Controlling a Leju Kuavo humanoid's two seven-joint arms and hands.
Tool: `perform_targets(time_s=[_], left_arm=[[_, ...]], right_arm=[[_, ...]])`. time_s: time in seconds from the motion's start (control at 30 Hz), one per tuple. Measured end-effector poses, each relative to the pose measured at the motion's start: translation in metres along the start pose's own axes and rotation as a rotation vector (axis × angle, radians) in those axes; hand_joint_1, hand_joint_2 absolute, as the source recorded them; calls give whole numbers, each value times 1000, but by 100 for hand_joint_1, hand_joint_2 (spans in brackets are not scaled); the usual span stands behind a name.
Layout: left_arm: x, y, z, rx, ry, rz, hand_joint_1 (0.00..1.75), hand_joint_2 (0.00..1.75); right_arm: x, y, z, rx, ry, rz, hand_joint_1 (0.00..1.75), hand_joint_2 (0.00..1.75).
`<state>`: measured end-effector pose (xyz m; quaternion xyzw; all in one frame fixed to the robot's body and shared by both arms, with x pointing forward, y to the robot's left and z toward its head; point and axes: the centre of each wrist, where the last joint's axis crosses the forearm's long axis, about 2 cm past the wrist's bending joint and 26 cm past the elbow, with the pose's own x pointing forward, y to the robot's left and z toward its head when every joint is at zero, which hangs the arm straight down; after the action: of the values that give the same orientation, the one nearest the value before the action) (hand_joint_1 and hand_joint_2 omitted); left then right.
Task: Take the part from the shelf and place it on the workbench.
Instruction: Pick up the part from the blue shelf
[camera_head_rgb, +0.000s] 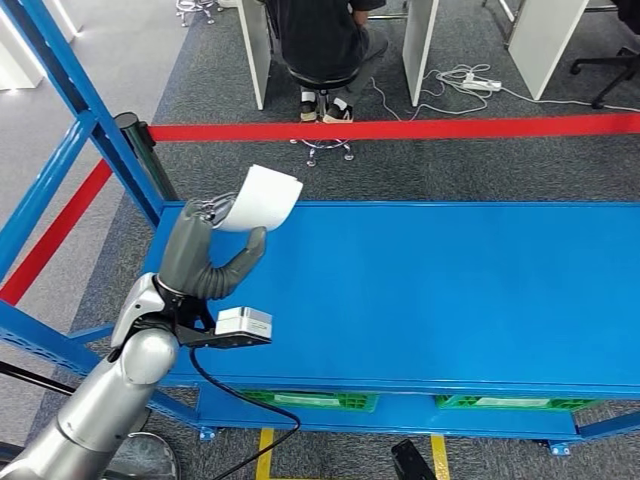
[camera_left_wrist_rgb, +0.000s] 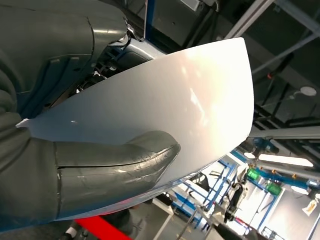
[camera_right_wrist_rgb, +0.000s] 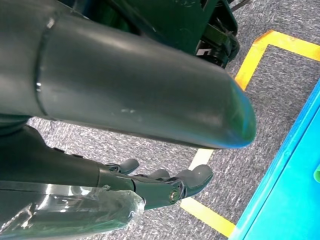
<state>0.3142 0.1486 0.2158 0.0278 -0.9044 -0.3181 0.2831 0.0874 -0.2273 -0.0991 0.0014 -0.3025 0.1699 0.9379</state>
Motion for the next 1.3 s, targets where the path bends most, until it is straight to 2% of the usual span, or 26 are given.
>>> perform_targets(time_s=[0.13, 0.3, 0.57, 0.9, 1.13, 1.3], left_arm=[[6, 2, 1, 22, -13, 11, 175, 175], [13, 7, -4, 73, -72, 36, 175, 175], [39, 19, -12, 205, -179, 142, 175, 175], [49, 26, -12, 240, -215, 196, 175, 175], [49, 20, 5, 263, -177, 342, 175, 175], [56, 17, 17, 298, -195, 422, 175, 175]], right_arm=[[0, 0, 0, 0, 1, 0, 0, 0], [0, 0, 0, -2, -2, -1, 0, 0], [-4, 1, 2, -6, 4, -9, 0, 0], [-4, 1, 2, -8, 1, -14, 0, 0], [-9, 2, 4, -19, 6, -35, 0, 0], [-14, 3, 6, -36, 9, -55, 0, 0]])
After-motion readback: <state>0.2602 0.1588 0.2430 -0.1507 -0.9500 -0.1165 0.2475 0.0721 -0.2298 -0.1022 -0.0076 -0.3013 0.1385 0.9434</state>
